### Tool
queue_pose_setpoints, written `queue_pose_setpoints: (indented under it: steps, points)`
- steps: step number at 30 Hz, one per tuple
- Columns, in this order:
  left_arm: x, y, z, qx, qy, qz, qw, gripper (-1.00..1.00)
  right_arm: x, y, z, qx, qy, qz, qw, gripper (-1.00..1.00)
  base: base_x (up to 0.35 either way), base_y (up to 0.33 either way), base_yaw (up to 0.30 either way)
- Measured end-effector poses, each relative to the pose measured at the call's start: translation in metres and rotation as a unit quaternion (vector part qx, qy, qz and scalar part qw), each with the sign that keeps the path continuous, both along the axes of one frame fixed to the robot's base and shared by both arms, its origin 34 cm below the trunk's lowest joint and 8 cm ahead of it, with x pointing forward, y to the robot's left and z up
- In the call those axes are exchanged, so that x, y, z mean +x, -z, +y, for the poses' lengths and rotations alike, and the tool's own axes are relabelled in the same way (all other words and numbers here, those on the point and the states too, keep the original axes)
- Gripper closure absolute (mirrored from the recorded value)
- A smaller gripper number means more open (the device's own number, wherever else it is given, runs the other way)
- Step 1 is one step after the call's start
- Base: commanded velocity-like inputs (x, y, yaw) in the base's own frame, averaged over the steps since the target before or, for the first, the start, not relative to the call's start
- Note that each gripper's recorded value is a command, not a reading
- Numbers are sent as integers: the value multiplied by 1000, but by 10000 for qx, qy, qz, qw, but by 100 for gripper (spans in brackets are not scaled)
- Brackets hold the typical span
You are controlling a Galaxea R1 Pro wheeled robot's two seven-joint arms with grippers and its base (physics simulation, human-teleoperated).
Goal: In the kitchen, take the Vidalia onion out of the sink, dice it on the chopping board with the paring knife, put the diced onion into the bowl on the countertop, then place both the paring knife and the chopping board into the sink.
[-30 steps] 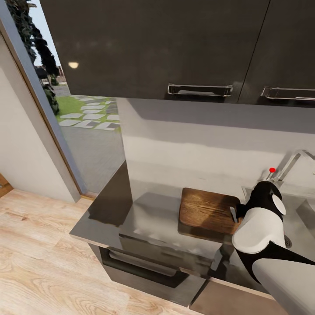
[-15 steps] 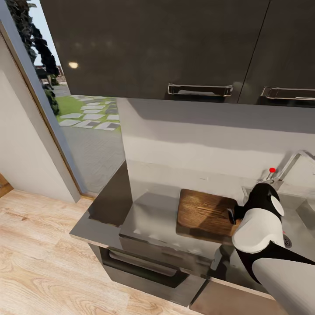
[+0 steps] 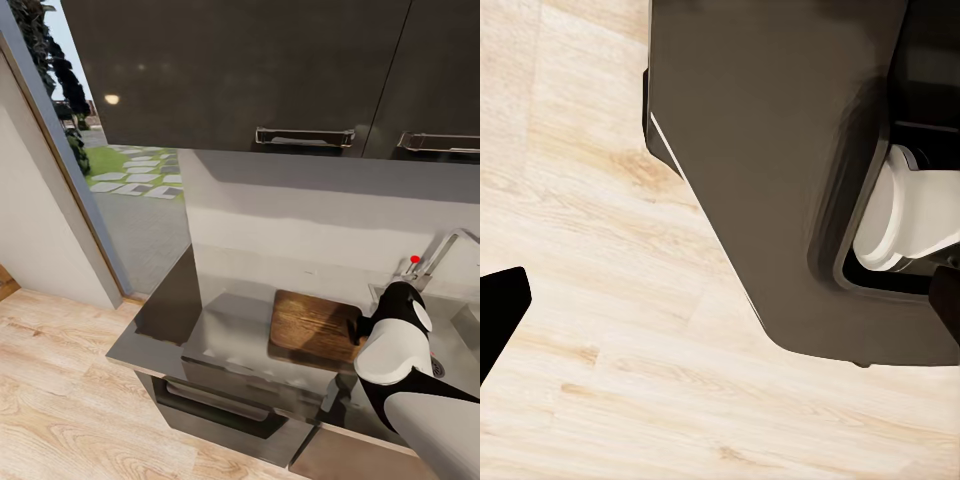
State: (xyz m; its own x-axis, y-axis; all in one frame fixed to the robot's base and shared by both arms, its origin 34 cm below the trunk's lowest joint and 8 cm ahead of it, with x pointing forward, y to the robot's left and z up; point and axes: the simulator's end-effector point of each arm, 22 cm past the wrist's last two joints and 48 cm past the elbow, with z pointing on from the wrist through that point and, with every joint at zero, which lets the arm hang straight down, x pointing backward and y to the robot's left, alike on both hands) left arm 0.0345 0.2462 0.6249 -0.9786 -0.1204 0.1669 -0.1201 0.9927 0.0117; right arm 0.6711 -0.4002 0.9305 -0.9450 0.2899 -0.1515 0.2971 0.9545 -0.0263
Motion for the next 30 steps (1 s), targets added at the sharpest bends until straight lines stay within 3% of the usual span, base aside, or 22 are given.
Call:
queue_pose_setpoints:
  steps: [23, 30]
  points:
    - [-2, 0, 0, 0, 0, 32, 10000, -100, -2, 4, -3, -57, 18, 51, 10000, 100, 0, 0, 0]
    - [-2, 0, 0, 0, 0, 32, 10000, -100, -11, 8, -16, -284, 166, 177, 9993, 100, 0, 0, 0]
